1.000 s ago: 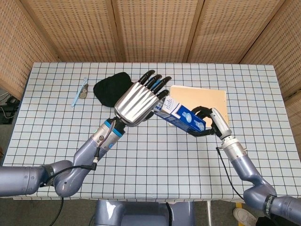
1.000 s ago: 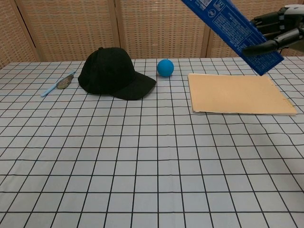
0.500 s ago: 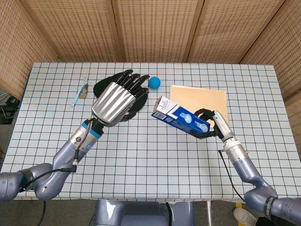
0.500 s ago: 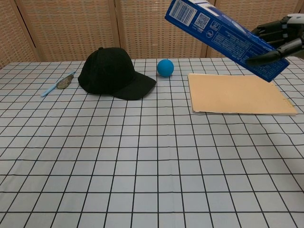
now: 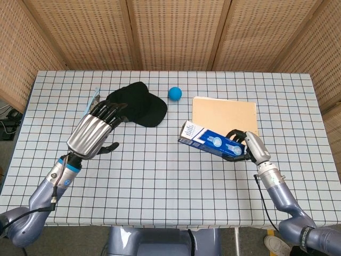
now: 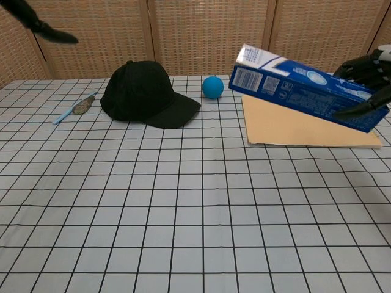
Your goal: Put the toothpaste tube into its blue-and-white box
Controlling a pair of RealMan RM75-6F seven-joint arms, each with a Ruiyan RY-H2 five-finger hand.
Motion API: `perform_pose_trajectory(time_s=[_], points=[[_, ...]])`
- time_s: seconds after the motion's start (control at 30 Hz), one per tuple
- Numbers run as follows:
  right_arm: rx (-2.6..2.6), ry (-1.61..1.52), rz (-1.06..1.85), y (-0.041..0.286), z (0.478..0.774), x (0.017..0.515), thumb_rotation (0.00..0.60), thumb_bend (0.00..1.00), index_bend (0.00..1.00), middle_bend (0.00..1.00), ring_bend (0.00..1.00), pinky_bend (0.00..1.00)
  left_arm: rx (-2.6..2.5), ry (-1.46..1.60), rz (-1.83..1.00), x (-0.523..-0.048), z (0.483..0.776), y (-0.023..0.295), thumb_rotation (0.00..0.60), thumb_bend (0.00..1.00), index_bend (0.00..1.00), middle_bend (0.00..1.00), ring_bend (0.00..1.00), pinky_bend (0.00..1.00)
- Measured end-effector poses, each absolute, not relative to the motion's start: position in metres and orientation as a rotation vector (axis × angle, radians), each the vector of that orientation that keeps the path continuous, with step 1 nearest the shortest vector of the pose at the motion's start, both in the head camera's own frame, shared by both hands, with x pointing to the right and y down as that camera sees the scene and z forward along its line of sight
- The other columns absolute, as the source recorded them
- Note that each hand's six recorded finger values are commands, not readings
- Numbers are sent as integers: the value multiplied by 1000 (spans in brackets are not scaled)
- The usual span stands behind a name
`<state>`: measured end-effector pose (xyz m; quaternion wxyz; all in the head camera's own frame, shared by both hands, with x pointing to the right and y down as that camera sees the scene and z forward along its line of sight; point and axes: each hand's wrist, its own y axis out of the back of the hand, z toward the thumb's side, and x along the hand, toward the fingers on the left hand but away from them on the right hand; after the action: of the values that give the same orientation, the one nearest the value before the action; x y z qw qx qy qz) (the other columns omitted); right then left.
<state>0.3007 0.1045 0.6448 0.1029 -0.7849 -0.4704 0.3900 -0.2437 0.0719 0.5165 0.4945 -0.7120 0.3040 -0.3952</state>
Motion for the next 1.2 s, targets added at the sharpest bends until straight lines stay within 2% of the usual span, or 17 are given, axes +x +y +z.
perform_pose_trajectory(time_s=[0.4,0.47,0.53,0.6,0.63,0.77,1.2], points=[[-2231,-1258,1394,159,697,306,600,171,672,478,524,558,-1761,856,-1030,-318,550,117,600,195,333,138,156,123],[-2226,-1239,1410,165,705,304,600,169,589,390,444,468,-1760,857,-1038,-325,555,121,600,195,333,138,156,122],[-2219,-1217,1422,170,711,301,600,161,369,158,181,179,-1757,861,-1053,-335,561,127,600,195,329,138,156,120],[-2224,-1167,1439,178,717,298,600,152,201,22,21,18,-1756,883,-1079,-348,565,136,600,194,322,137,156,118],[-2227,-1140,1450,181,719,297,600,152,141,0,0,0,-1757,895,-1082,-352,565,140,600,195,319,137,156,117],[-2189,-1067,1470,185,720,297,600,151,69,0,0,0,-1754,943,-1070,-364,562,152,600,195,304,137,155,110],[-1861,-952,1428,201,662,344,600,151,68,0,0,0,-1589,977,-1165,-396,564,199,600,192,212,24,35,24]])
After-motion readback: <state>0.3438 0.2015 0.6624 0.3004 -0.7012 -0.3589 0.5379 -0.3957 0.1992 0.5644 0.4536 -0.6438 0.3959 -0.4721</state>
